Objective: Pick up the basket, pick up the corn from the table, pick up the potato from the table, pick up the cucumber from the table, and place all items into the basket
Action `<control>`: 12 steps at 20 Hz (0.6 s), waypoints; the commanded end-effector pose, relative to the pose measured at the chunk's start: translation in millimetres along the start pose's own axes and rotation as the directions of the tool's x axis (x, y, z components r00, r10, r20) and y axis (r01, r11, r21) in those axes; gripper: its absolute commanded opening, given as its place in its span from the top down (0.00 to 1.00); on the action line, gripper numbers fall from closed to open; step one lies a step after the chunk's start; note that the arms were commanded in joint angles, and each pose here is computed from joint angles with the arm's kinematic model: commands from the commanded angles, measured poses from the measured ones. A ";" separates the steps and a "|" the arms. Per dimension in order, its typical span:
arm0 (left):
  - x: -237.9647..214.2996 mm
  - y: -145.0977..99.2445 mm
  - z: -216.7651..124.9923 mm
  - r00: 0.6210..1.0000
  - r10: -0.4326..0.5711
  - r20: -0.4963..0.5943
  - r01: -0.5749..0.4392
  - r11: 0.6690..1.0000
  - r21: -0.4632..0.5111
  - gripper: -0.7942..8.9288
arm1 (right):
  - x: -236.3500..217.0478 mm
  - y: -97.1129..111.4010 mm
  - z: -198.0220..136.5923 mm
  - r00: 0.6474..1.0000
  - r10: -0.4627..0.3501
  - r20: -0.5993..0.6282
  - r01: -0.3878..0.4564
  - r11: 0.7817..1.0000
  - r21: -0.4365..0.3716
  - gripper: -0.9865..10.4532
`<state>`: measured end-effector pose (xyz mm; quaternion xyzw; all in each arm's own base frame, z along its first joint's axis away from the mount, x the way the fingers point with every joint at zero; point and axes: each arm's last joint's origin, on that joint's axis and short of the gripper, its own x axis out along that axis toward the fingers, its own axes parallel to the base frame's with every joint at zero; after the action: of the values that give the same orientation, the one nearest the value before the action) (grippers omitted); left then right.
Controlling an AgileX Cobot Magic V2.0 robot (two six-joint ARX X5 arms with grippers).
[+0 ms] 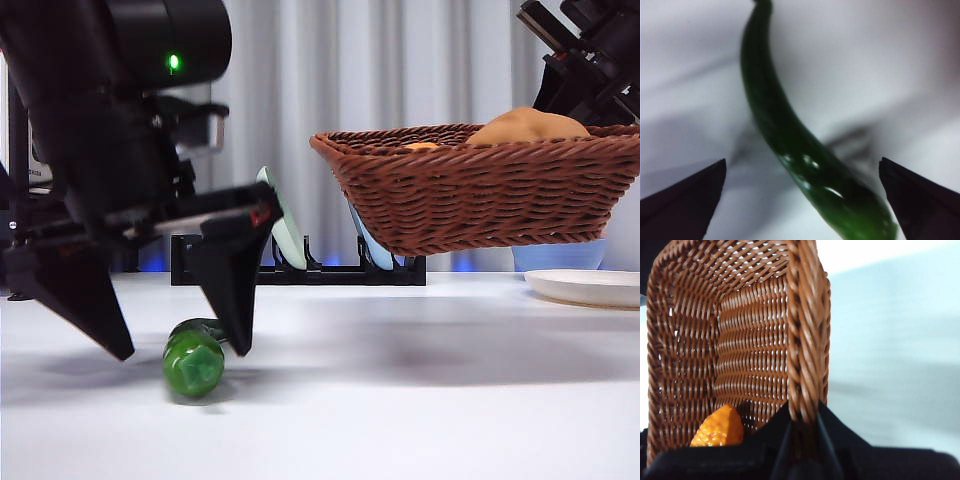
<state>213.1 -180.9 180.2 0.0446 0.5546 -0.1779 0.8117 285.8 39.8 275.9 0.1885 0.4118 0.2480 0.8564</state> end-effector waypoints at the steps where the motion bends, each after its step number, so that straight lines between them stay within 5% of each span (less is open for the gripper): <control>1: 5.8 2.5 0.6 1.000 0.009 -0.009 -0.009 0.999 0.034 0.66 | 0.5 0.6 1.5 1.000 0.017 0.004 -0.017 1.000 0.008 0.92; 2: 6.0 2.7 1.1 1.000 0.009 -0.004 -0.009 0.998 0.067 0.88 | 0.5 0.6 1.5 1.000 0.017 0.004 -0.017 1.000 0.008 0.92; 3: 6.0 2.4 1.3 1.000 0.004 -0.002 -0.004 0.996 0.086 0.92 | 0.5 0.6 1.5 1.000 0.017 0.004 -0.017 1.000 0.008 0.92; 6: 2.3 2.0 -0.4 0.999 -0.030 -0.031 0.034 0.986 0.164 0.93 | 0.5 0.6 1.5 1.000 0.016 0.004 -0.016 1.000 0.007 0.92; 9: -28.9 -0.3 -7.8 0.977 -0.169 -0.130 0.199 0.941 0.274 0.93 | 0.5 0.6 1.5 1.000 0.015 0.004 -0.015 1.000 0.000 0.92; 11: -70.3 -1.3 -16.0 0.934 -0.304 -0.190 0.354 0.863 0.360 0.93 | 0.5 0.5 1.6 1.000 0.013 0.005 -0.013 1.000 0.000 0.92; 12: -92.8 -2.1 -19.8 0.893 -0.395 -0.216 0.450 0.798 0.400 0.93 | 0.5 0.5 1.7 1.000 0.010 0.007 -0.010 1.000 -0.001 0.92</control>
<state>168.7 -156.0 256.7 0.0888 0.5616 -0.4297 0.7015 285.6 39.7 275.6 0.1880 0.4132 0.2464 0.8563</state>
